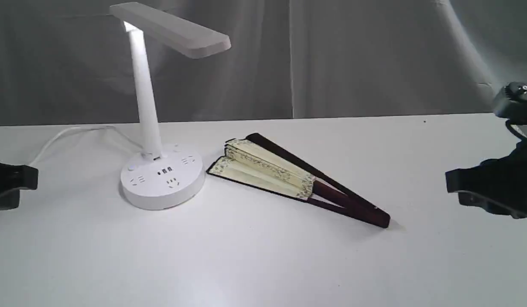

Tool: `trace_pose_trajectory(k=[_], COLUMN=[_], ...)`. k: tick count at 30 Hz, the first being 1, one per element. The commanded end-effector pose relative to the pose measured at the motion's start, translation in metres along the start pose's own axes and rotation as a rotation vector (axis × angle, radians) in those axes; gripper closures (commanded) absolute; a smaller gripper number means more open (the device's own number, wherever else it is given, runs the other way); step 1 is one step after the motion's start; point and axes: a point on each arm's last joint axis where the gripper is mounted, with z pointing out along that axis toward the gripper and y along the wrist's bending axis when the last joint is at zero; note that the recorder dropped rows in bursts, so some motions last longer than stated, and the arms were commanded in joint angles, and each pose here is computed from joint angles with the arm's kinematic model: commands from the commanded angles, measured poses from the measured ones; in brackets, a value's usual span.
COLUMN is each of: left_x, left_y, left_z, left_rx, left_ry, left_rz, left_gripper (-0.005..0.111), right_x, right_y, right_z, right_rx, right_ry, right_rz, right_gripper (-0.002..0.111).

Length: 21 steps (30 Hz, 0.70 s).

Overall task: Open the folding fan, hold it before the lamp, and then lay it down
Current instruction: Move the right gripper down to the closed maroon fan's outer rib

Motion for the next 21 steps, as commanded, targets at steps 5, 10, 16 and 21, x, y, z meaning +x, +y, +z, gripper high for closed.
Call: trace_pose_trajectory(k=[5,10,16,21], left_x=[0.005,0.009,-0.003,-0.003], left_y=[-0.027,-0.041,-0.044,-0.049], left_z=[0.025,0.038,0.039,0.044], left_rx=[0.044,0.062,0.07,0.122], left_ry=[0.066,0.089,0.077,0.088], left_rz=[0.136,0.193,0.185,0.098], left_gripper=[0.094,0.094,0.085,0.08], right_x=[-0.02,-0.051,-0.082,-0.101], right_y=[0.006,0.01,0.011,0.013], right_z=[0.002,0.008,0.026,0.05], right_rx=[-0.061,-0.11,-0.147,-0.188], right_ry=[-0.033,-0.029,-0.003,0.025], right_rz=[0.003,0.008,-0.005,-0.006], right_gripper=[0.064,0.061,0.061,0.061])
